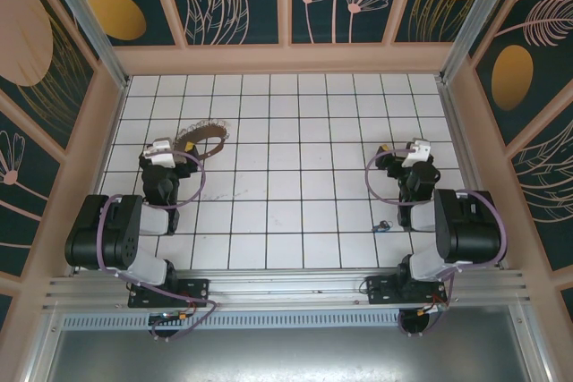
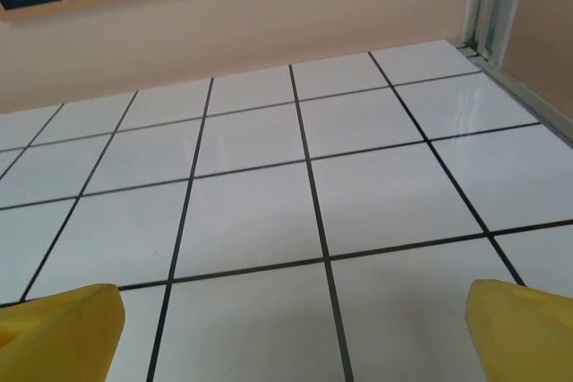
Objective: Put the keys on the keyring
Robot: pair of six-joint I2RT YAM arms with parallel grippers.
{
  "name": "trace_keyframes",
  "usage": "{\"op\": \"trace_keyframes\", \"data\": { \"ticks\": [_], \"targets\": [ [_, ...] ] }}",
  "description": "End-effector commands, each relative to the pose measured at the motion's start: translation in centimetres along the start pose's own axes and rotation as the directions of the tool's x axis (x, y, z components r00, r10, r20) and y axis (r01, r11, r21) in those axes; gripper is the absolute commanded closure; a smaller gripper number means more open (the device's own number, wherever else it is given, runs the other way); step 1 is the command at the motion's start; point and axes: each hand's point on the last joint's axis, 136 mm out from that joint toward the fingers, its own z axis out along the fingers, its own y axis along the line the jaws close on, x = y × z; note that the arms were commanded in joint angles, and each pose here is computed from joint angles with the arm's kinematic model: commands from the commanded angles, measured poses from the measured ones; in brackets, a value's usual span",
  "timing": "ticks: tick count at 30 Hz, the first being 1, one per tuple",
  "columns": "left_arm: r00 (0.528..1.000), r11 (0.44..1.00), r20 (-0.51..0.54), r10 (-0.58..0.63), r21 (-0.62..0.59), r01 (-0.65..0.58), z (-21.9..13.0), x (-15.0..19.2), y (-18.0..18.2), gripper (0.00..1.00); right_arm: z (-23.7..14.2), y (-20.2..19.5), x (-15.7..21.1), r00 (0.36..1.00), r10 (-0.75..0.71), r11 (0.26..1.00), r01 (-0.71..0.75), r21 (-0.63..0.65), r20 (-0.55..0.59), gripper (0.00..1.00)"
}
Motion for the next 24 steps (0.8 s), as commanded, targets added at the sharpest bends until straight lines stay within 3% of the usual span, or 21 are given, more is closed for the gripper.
{"op": "trace_keyframes", "data": {
  "ticks": [1, 10, 17, 24],
  "targets": [
    [1.000, 1.000, 0.009, -0.002, -0.019, 0.002, 0.7, -1.8, 0.3, 0.02, 0.2, -0.2, -2.6, 0.999, 0.005, 1.000, -0.005, 0.017, 0.039, 0.02],
    [1.000, 1.000, 0.006, -0.002, -0.014, 0.002, 0.5, -4.0, 0.1, 0.01, -0.1, -1.1, -3.5, 0.997, 0.073, 0.994, -0.075, 0.082, 0.024, 0.01],
    [0.996, 0.996, -0.041, -0.078, 0.050, 0.080, 1.7, -6.3, -1.4, 0.01, 0.8, -2.2, -4.7, 0.971, 0.234, 0.959, -0.222, 0.175, -0.048, 0.01],
    [0.960, 0.959, -0.165, -0.226, 0.133, 0.249, 2.6, -7.3, -3.7, 0.02, 1.3, 1.7, -4.6, 0.937, 0.315, 0.948, -0.319, 0.002, -0.151, 0.01]
  ]
}}
